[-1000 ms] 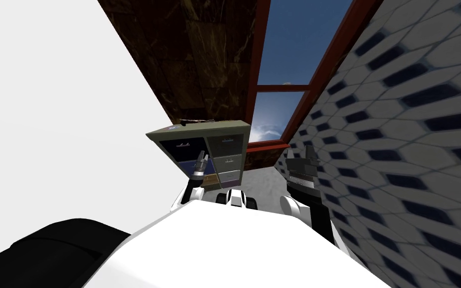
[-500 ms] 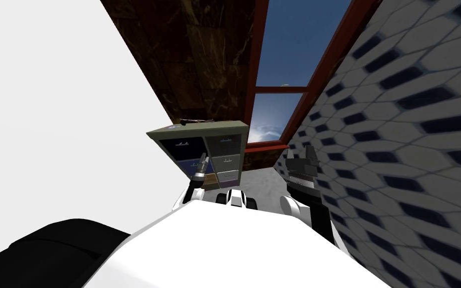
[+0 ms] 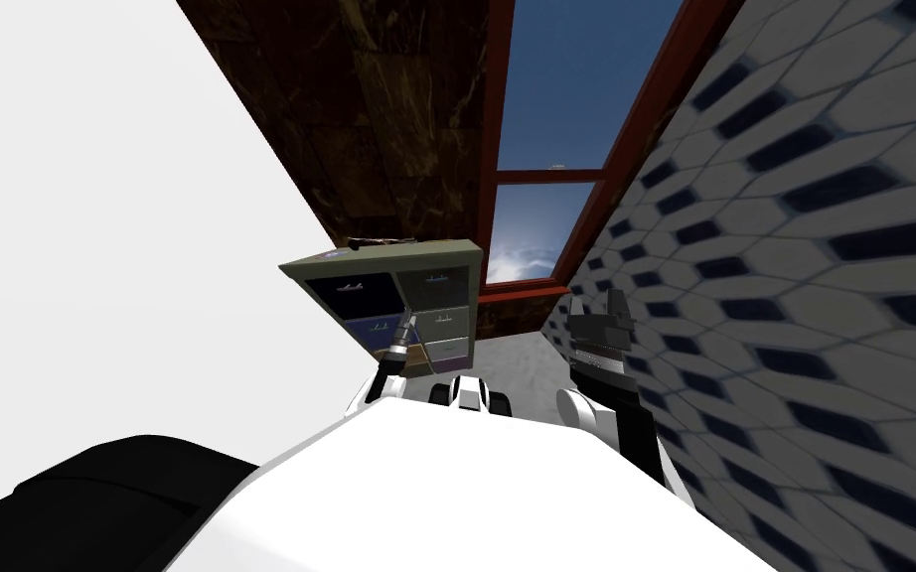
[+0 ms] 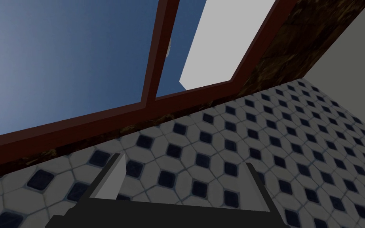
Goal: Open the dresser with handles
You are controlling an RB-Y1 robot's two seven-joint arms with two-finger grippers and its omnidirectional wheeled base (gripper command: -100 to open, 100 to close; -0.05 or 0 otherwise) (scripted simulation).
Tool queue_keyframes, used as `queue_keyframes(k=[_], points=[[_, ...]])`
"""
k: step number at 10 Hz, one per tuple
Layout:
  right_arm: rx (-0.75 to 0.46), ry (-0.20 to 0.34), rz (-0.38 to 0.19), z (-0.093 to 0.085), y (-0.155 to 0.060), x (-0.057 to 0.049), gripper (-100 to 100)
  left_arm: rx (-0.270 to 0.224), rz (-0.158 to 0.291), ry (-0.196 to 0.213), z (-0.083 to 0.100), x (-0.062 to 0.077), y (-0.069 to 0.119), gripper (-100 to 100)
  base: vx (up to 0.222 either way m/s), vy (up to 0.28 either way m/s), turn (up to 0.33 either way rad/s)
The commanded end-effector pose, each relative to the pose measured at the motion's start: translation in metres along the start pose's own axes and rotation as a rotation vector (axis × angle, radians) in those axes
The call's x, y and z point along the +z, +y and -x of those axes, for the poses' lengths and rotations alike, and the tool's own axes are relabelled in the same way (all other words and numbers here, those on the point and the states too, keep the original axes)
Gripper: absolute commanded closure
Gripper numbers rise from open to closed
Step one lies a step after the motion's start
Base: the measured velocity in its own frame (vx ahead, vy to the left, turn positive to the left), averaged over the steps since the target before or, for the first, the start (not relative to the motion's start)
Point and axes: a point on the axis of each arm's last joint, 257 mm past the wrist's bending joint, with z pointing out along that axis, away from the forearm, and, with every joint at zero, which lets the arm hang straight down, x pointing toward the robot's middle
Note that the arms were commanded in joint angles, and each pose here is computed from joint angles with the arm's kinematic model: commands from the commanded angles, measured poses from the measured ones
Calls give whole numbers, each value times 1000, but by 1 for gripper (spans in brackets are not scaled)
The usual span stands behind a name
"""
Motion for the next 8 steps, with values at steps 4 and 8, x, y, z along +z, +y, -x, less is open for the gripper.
queue_keyframes(k=[4, 8], points=[[0, 0, 0, 0, 0, 0, 0, -8, 85, -7, -3, -13, 46, -100, 12, -72, 13], [0, 0, 0, 0, 0, 0, 0, -43, 142, -36, -11, -22, 75, -100, 0, -88, 16]])
